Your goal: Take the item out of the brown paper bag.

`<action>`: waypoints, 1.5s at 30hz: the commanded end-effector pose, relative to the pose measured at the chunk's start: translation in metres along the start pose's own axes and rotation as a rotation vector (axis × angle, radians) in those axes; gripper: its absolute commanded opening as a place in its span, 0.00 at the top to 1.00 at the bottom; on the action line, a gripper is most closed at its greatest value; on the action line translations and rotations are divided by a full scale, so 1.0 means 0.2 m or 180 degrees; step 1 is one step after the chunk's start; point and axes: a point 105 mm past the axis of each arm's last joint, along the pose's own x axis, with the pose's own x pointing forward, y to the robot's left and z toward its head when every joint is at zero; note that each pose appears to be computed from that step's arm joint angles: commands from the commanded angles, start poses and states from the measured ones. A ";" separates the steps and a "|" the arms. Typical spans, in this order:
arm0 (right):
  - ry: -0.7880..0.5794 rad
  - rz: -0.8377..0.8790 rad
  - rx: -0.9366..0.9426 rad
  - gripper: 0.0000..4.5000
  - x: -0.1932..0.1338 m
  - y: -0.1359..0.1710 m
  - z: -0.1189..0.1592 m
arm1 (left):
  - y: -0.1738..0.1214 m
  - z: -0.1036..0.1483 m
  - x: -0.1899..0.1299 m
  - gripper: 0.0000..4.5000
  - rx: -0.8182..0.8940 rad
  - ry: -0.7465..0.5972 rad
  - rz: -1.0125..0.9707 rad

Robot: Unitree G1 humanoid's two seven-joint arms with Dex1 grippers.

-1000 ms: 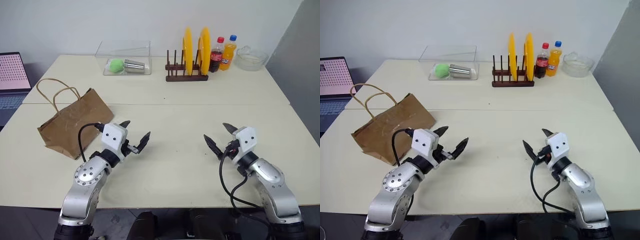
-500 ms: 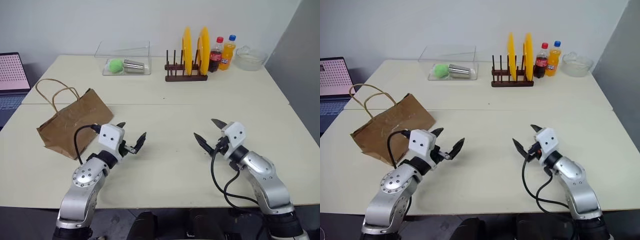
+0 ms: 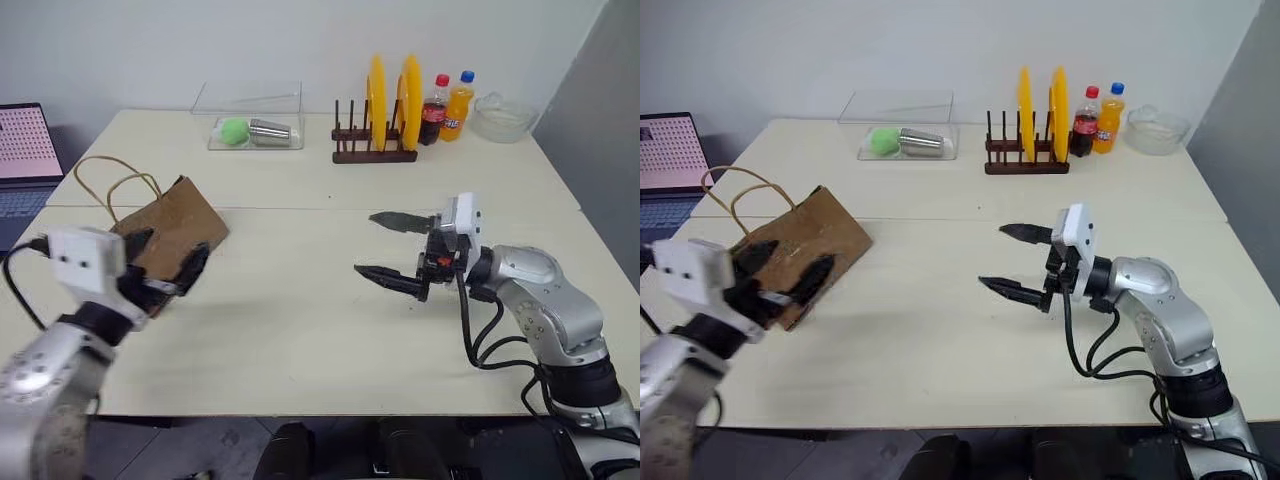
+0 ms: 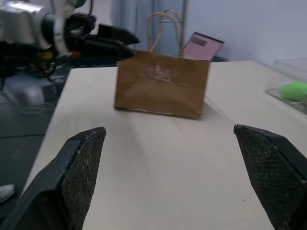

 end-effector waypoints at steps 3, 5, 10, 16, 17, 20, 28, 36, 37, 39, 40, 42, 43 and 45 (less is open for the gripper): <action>0.0035 0.0471 -0.0113 0.00 0.03 0.06 0.05 | 0.19 0.14 -0.01 0.00 0.0029 0.0140 -0.0246; 0.0042 0.0502 -0.0151 0.00 0.03 0.07 0.06 | 0.24 0.14 -0.02 0.00 0.0003 0.0268 -0.0270; 0.0081 0.0515 -0.0213 0.00 0.02 0.07 0.07 | 0.30 0.05 -0.03 0.00 -0.0023 0.0676 -0.0415; 0.0114 0.0586 -0.0294 0.00 0.03 0.09 0.09 | 0.43 0.03 0.02 0.00 0.0017 0.0844 -0.0386; 0.0111 0.0623 -0.0314 0.00 0.03 0.09 0.10 | 0.44 0.01 0.04 0.00 -0.0004 0.0892 -0.0408; 0.0114 0.0810 -0.0348 0.00 0.04 0.12 0.13 | 0.47 -0.02 0.08 0.00 -0.0011 0.1002 -0.0441; 0.0099 0.0992 -0.0467 0.00 0.08 0.14 0.19 | 0.48 -0.07 0.20 0.00 0.0024 0.1208 -0.0573; 0.0133 0.0967 -0.0472 0.00 0.08 0.15 0.17 | 0.43 -0.10 0.27 0.34 0.0006 0.1324 -0.0768; 0.0136 0.0960 -0.0472 0.00 0.08 0.15 0.17 | 0.44 -0.11 0.27 0.42 0.0034 0.1375 -0.0767; 0.0141 0.0946 -0.0470 0.00 0.08 0.15 0.17 | 0.44 -0.13 0.26 0.56 0.0051 0.1448 -0.0781; 0.0143 0.0937 -0.0468 0.00 0.07 0.14 0.17 | 0.44 -0.14 0.26 0.63 0.0066 0.1477 -0.0774; 0.0140 0.0914 -0.0454 0.00 0.07 0.14 0.17 | 0.45 -0.15 0.26 0.78 0.0083 0.1492 -0.0762; 0.0138 0.0907 -0.0447 0.00 0.07 0.14 0.17 | 0.45 -0.15 0.26 0.85 0.0085 0.1482 -0.0758; 0.0131 0.0894 -0.0436 0.00 0.07 0.14 0.17 | 0.44 -0.13 0.28 0.99 0.0093 0.1401 -0.0784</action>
